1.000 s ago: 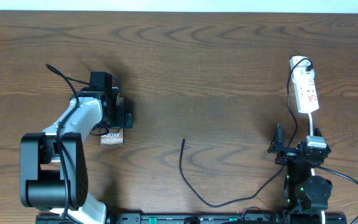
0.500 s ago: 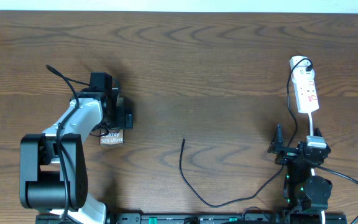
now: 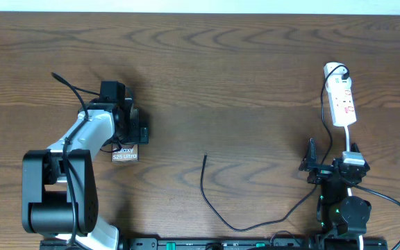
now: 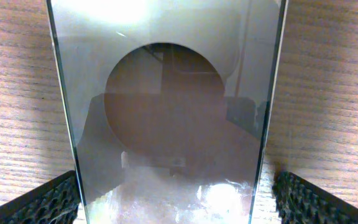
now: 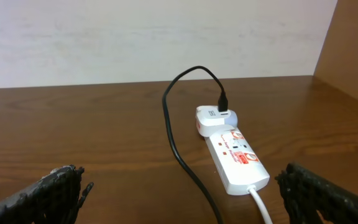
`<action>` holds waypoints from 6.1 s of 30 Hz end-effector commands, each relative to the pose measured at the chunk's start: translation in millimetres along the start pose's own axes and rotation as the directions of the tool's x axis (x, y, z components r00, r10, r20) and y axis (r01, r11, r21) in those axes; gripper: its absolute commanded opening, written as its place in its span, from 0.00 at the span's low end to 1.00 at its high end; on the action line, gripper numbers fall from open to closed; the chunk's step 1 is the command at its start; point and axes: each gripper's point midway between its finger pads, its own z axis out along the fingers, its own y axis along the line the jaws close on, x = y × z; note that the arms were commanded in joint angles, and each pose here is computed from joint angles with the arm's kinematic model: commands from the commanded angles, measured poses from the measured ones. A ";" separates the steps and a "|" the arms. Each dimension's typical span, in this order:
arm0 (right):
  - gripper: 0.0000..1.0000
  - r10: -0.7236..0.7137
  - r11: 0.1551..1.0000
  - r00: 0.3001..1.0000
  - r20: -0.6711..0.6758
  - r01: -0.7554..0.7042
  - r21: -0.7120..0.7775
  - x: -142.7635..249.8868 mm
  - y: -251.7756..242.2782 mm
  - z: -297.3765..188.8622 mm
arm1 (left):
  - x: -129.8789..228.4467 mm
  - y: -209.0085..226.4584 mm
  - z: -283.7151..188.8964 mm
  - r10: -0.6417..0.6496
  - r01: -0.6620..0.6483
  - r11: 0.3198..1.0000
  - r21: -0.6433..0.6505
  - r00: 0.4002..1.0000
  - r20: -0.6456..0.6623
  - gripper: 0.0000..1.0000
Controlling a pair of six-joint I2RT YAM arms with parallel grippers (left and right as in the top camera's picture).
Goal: Plug charger to phone and switch on socket
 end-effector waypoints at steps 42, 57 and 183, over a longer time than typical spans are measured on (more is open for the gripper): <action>0.99 0.012 1.000 1.000 -0.001 -0.012 -0.003 0.7 1.3 -0.2 | 25.9 3.6 20.1 0.110 -0.111 0.994 -0.006 0.990 -0.083 0.99; 0.99 0.012 1.000 1.000 -0.001 -0.012 -0.002 0.7 1.2 -0.2 | 25.7 3.6 20.2 0.110 -0.111 0.994 -0.006 0.991 -0.082 0.87; 0.99 0.012 1.000 1.000 -0.001 -0.012 -0.002 0.7 1.2 -0.2 | 19.2 -2.7 11.2 0.120 -0.118 0.993 0.029 0.989 -0.081 0.27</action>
